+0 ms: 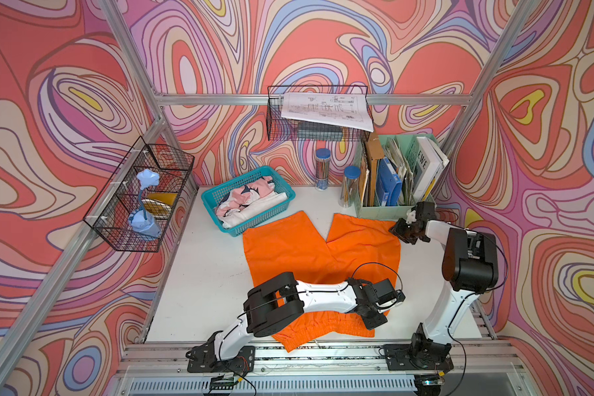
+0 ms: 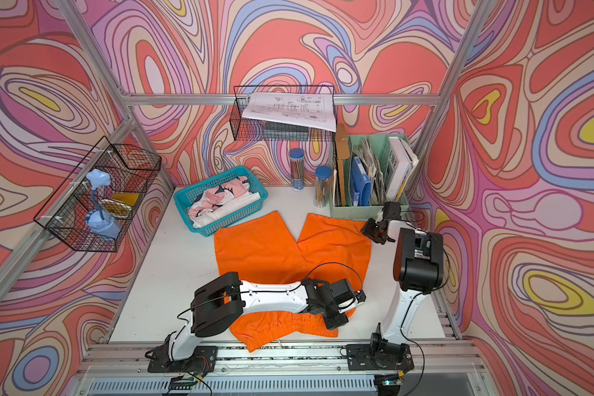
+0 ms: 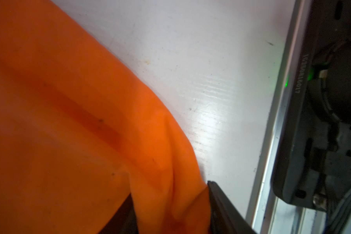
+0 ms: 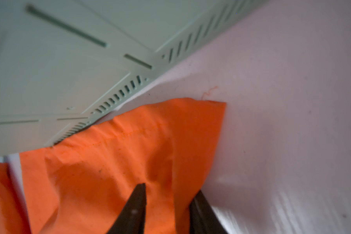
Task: Roll up the shorts
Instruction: Fold the shorts at the center of the board.
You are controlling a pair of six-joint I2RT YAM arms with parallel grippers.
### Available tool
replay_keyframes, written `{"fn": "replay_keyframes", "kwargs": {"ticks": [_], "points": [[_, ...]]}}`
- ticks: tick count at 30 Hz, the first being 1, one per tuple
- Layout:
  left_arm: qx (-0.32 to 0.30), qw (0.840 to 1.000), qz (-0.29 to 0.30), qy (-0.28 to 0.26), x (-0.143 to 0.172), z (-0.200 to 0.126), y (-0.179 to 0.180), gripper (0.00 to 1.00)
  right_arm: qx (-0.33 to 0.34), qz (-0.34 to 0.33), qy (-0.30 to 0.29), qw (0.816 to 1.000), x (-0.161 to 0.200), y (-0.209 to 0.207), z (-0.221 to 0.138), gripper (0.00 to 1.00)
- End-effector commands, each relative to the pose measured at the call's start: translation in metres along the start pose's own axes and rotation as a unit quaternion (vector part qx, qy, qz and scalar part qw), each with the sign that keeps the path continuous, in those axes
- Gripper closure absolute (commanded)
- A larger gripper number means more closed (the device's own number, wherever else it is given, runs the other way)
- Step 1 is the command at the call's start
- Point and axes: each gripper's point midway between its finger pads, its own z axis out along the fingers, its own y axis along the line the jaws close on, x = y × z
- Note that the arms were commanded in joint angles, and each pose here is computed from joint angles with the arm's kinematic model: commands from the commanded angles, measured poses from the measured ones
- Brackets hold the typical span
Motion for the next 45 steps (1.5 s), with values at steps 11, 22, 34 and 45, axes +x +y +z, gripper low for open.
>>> {"fn": "replay_keyframes", "kwargs": {"ticks": [11, 22, 34, 45], "points": [[-0.014, 0.997, 0.063, -0.040, -0.038, -0.026, 0.000, 1.00, 0.048, 0.011, -0.083, 0.995, -0.025, -0.008, -0.051, 1.00], [0.024, 0.988, 0.093, -0.124, -0.098, -0.075, -0.009, 1.00, 0.040, -0.019, -0.198, 0.979, -0.077, 0.008, -0.163, 1.00], [-0.044, 0.975, -0.006, -0.217, -0.050, -0.143, 0.021, 1.00, -0.195, -0.267, -0.174, 0.927, -0.045, 0.218, -0.198, 1.00], [-0.128, 0.954, -0.137, -0.234, 0.034, -0.172, 0.055, 1.00, -0.311, -0.425, -0.043, 0.849, 0.064, 0.379, -0.140, 1.00]]}}
